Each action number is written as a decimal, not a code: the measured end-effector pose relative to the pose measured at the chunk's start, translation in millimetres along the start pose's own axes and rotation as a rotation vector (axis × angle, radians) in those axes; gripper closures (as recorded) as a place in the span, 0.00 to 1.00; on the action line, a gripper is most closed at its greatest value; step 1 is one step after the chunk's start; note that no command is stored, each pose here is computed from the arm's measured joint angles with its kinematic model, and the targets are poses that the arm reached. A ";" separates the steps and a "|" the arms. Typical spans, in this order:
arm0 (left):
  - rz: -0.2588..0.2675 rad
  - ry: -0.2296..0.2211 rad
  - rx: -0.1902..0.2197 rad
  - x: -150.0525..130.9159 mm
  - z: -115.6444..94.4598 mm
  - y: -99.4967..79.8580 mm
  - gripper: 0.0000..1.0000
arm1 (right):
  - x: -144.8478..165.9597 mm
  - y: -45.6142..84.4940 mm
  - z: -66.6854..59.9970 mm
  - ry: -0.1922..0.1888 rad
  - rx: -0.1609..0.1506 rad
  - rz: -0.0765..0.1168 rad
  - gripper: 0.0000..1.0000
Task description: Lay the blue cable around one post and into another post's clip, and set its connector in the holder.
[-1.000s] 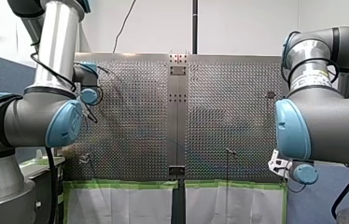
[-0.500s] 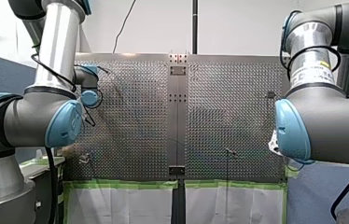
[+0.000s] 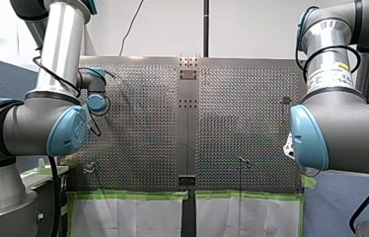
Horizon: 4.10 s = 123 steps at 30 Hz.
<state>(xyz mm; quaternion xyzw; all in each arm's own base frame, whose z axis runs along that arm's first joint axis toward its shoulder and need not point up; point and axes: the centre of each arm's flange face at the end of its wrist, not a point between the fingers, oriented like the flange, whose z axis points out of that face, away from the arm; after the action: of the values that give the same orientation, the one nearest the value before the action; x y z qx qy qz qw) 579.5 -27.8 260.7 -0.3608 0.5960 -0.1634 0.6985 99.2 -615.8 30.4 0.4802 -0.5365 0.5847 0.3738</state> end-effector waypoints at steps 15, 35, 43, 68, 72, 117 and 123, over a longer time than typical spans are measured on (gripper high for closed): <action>0.012 0.029 0.024 -18.9 -20.4 -32.6 0.01 | -0.8 -0.5 -0.1 0.000 0.006 0.011 1.00; 0.017 0.092 0.001 -14.2 -46.3 -37.1 0.01 | -2.0 -1.5 -0.3 -0.001 0.007 0.012 1.00; 0.020 0.086 0.011 -21.2 -59.2 -41.4 0.01 | -2.0 -1.4 -0.3 -0.001 0.007 0.012 1.00; 0.112 0.001 -0.061 -64.3 -144.0 -39.7 0.01 | -2.0 -2.3 0.5 0.005 0.019 0.026 1.00; 0.147 -0.047 -0.077 -87.8 -147.3 -53.6 0.01 | -2.6 -3.4 0.4 0.002 0.021 0.026 1.00; 0.617 0.038 -0.072 -178.7 -168.5 -170.9 0.01 | -6.0 -12.9 0.3 -0.003 0.043 0.021 1.00; 0.701 0.125 -0.066 -168.1 -175.3 -168.1 0.01 | -6.0 -13.1 0.3 -0.003 0.044 0.020 1.00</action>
<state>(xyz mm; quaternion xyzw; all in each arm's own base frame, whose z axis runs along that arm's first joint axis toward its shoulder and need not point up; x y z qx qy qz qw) 407.1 -86.7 493.2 -0.1459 0.7300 0.0837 0.6624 113.4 -613.7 28.1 0.4835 -0.5290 0.5993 0.3566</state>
